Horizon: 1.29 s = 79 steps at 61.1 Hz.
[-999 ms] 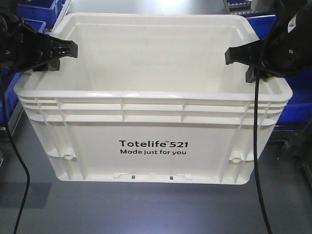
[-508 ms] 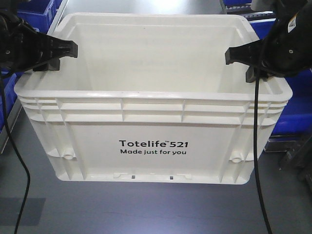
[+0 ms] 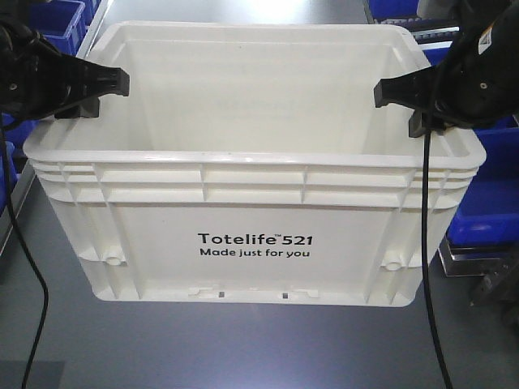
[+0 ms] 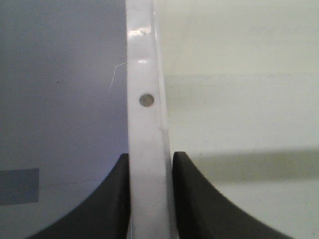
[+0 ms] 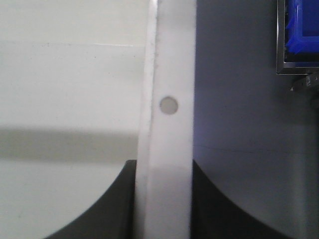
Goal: Move bin from left to right shelf
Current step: 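Keep the tote gripped in both grippers while driving across the room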
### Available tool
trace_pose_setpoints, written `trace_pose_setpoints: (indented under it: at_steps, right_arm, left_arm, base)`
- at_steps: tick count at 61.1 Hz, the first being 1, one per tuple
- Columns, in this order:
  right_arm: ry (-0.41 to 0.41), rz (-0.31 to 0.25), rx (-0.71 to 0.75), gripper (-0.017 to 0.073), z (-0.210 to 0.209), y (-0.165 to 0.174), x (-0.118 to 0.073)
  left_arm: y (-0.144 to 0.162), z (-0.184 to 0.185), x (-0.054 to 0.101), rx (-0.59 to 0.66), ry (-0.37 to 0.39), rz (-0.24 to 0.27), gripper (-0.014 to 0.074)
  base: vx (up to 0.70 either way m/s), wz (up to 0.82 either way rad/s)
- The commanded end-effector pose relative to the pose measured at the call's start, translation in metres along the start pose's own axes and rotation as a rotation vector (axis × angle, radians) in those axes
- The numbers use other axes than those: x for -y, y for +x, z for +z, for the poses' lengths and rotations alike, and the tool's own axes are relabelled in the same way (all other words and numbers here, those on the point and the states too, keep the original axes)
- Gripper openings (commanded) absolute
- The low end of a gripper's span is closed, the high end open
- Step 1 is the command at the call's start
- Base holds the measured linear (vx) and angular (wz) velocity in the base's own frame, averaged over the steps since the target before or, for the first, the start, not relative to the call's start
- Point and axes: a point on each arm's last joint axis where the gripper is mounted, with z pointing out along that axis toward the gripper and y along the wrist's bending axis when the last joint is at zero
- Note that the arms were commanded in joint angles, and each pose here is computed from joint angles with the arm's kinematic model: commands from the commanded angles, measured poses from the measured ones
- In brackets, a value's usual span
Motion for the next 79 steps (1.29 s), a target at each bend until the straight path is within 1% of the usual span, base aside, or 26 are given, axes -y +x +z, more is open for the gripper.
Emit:
trace_pose_setpoints:
  at_steps: [1,21,37,79]
  right_arm:
    - [0.006,-0.004,0.193,0.0002,-0.0310,-0.0119,0.0070]
    - [0.002,-0.002,0.190,0.0002,-0.0310,-0.0116,0.0067]
    - [0.017,0.000,0.147,0.0002,-0.0303,-0.0078,0.0081]
    - [0.017,0.000,0.148,0.0002,-0.0303,-0.0078,0.0081]
  left_arm:
    - [-0.0127,-0.0273,-0.0026,0.160,0.007,0.035,0.0061]
    - [-0.0124,-0.0272,-0.0027,0.157,0.006,0.035,0.0061]
    - [-0.0121,-0.0284,-0.0029,0.158,0.006,0.035,0.0061]
    - [-0.0124,-0.0260,-0.0026,0.153,0.004,0.036,0.0061]
  base:
    - [0.18,-0.06]
    - [0.21,-0.05]
    - [0.32,-0.01]
    - [0.32,-0.04]
